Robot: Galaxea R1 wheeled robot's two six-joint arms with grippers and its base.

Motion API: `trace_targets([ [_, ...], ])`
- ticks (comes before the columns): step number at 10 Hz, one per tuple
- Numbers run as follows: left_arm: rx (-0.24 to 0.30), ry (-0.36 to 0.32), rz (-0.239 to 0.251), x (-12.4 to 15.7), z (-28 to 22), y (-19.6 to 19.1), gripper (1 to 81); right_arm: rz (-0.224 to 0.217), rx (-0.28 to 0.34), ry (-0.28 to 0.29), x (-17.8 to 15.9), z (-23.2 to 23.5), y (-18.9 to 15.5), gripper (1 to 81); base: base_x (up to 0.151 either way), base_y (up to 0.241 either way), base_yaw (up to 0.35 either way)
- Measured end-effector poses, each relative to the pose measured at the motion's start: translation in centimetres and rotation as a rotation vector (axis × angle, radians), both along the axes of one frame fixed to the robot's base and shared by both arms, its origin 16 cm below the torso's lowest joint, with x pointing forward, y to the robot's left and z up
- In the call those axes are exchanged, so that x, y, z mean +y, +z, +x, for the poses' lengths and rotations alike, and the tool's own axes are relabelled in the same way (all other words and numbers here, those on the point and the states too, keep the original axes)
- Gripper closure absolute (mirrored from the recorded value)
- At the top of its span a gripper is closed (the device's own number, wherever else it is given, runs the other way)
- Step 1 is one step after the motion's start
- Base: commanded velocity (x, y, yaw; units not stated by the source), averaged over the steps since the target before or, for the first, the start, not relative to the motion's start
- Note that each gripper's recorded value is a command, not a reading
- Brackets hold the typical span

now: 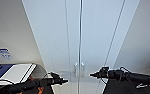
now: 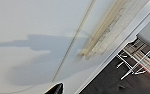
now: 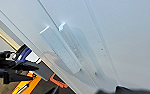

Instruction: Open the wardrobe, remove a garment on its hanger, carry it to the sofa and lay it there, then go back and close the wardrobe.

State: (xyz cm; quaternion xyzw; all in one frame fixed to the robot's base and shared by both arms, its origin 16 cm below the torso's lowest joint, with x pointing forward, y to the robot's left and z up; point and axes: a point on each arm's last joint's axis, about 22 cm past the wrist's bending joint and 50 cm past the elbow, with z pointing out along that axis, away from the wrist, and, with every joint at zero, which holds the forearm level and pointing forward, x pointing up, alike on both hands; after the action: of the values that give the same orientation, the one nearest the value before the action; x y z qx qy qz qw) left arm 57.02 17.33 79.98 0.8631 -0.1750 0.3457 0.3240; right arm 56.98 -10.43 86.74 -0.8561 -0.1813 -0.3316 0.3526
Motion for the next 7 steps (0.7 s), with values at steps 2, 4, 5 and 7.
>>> trace_targets([
  [2, -0.022, -0.008, 0.006, -1.2, 2.3, 1.5, 1.0, 0.004, -0.001, 0.018, 2.2, 0.5, 0.0, 1.0, 0.000, 0.000, 0.000],
  [4, -0.018, 0.007, 0.013, -1.2, 3.7, 1.8, 1.0, 0.012, -0.012, 0.030, 3.8, 1.1, 0.6, 1.0, 0.000, 0.000, 0.000],
  [5, -0.014, 0.008, 0.014, -1.6, 3.9, 1.6, 1.0, 0.018, -0.021, 0.039, 4.5, 1.3, 1.2, 1.0, 0.000, 0.000, 0.000],
  [7, -0.009, -0.011, 0.007, -3.8, 4.2, 1.3, 1.0, 0.024, -0.033, 0.051, 6.2, 1.9, 1.8, 1.0, 0.000, 0.000, 0.000],
])
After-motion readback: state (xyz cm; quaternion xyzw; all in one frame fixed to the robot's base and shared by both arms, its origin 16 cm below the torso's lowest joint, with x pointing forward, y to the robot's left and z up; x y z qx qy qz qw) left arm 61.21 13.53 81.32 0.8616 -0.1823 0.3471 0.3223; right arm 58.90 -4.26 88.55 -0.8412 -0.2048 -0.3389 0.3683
